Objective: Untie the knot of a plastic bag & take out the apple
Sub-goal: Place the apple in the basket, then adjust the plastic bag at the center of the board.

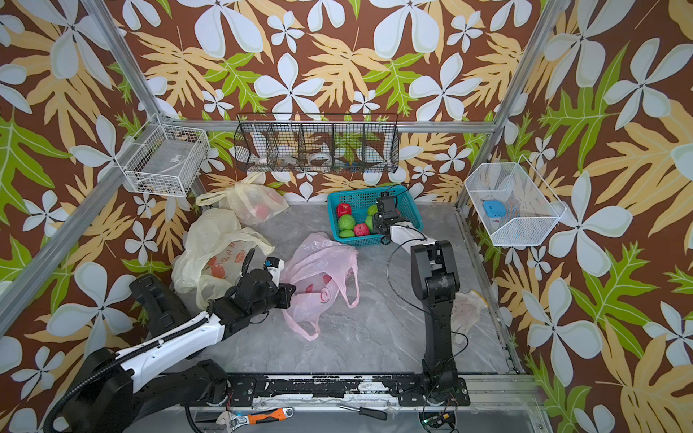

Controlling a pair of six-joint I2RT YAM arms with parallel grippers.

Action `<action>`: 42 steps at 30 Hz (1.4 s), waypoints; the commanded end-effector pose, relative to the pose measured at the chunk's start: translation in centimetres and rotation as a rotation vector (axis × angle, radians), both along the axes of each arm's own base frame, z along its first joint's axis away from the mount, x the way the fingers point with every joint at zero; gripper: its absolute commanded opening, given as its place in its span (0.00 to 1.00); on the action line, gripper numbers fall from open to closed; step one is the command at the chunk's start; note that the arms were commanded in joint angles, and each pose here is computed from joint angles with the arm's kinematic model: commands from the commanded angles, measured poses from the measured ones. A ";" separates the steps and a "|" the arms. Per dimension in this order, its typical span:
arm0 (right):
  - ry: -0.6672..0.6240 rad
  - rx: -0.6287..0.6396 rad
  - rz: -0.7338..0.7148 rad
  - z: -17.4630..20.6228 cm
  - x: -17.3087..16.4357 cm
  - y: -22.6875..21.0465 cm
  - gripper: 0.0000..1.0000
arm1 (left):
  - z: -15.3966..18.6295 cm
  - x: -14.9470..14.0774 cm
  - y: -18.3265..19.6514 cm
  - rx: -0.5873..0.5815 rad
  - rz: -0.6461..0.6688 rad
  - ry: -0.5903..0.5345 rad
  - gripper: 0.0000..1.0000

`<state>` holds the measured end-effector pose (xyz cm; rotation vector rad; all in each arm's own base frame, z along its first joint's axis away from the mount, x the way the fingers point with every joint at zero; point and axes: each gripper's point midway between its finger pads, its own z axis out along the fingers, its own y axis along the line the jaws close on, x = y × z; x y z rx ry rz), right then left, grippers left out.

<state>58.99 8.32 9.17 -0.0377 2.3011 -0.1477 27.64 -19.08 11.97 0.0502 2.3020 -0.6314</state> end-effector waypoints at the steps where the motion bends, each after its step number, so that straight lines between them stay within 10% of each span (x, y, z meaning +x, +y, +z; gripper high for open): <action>1: 0.014 -0.061 0.017 0.2 -0.4 0.0 0.28 | 0.2 -0.1 0.2 -0.007 0.011 0.004 0.00; 25: -0.278 -0.132 0.315 9.0 -15.3 12.5 0.58 | -0.6 -3.4 2.1 0.008 -0.006 0.038 0.00; 35: -0.030 0.211 0.520 8.5 -18.1 24.8 0.74 | -3.2 -3.6 2.6 0.030 0.023 0.073 0.00; 42: 0.093 0.226 0.588 4.8 -16.4 28.9 0.79 | -4.8 -3.9 2.4 0.014 0.018 0.101 0.00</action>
